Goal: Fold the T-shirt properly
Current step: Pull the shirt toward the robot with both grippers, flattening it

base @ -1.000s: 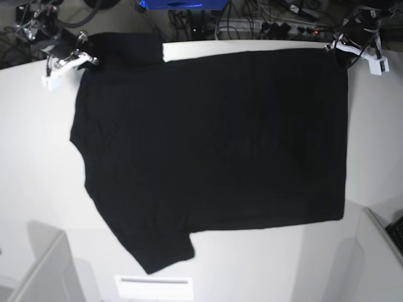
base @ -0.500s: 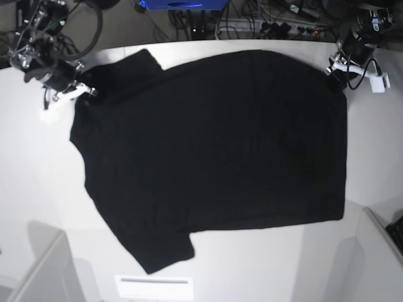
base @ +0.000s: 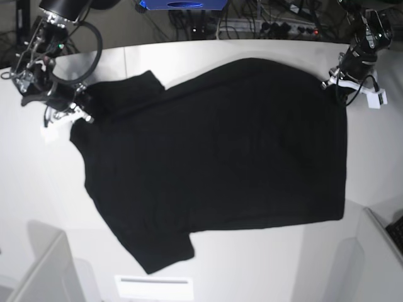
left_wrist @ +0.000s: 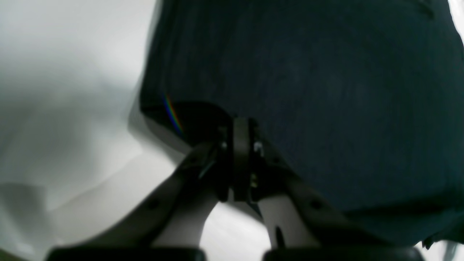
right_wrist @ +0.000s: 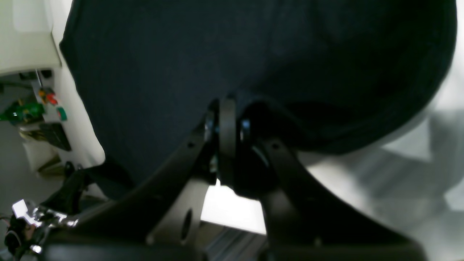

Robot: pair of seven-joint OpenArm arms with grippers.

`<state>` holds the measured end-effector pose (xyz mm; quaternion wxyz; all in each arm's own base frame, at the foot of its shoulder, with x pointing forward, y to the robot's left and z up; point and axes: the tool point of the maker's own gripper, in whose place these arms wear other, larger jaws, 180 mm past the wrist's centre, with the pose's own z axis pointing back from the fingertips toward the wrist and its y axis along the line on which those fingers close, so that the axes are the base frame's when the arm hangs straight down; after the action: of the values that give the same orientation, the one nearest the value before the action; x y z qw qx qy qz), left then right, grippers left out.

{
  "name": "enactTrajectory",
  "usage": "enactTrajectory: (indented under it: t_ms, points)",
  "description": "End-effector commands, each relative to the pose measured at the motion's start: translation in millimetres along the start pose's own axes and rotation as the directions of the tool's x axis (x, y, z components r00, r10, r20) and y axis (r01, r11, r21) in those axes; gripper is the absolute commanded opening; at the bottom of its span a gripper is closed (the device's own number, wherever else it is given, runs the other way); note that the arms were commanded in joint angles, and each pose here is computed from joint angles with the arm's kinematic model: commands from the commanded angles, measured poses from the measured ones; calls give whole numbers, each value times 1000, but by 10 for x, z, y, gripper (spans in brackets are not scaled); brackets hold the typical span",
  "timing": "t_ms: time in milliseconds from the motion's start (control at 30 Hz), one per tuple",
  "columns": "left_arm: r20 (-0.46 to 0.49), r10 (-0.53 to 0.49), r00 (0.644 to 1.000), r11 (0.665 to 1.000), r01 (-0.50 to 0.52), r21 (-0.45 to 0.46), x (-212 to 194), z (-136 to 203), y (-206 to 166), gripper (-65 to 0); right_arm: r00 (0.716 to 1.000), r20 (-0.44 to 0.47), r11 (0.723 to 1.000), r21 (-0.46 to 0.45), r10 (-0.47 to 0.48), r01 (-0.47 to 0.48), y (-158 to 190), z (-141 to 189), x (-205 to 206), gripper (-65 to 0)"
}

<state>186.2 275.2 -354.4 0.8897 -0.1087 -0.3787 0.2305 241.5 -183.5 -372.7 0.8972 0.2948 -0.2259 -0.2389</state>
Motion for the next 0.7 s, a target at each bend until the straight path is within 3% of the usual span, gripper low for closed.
enactTrajectory:
  t_ms: [0,367,467,567,667]
  points:
    - [30,-15,999,1000,15,-9,100,18,-13,-650,999,32,1000,21,18,-19,67,31,139,-650]
    - [39,40,998,999,-40,-6,173,-172,63,-650,999,45,997,70,5,-8,215,-89,409,-650]
    - [56,96,994,995,-98,27,238,-205,114,-650,999,29,997,77,-13,10,210,-151,426,-650]
    - [67,113,991,993,-115,26,282,-222,99,-650,999,-2,996,78,49,-49,325,-243,410,-650]
    - [86,121,989,992,-123,20,363,-249,69,-650,993,16,993,21,115,-115,353,-349,465,-650]
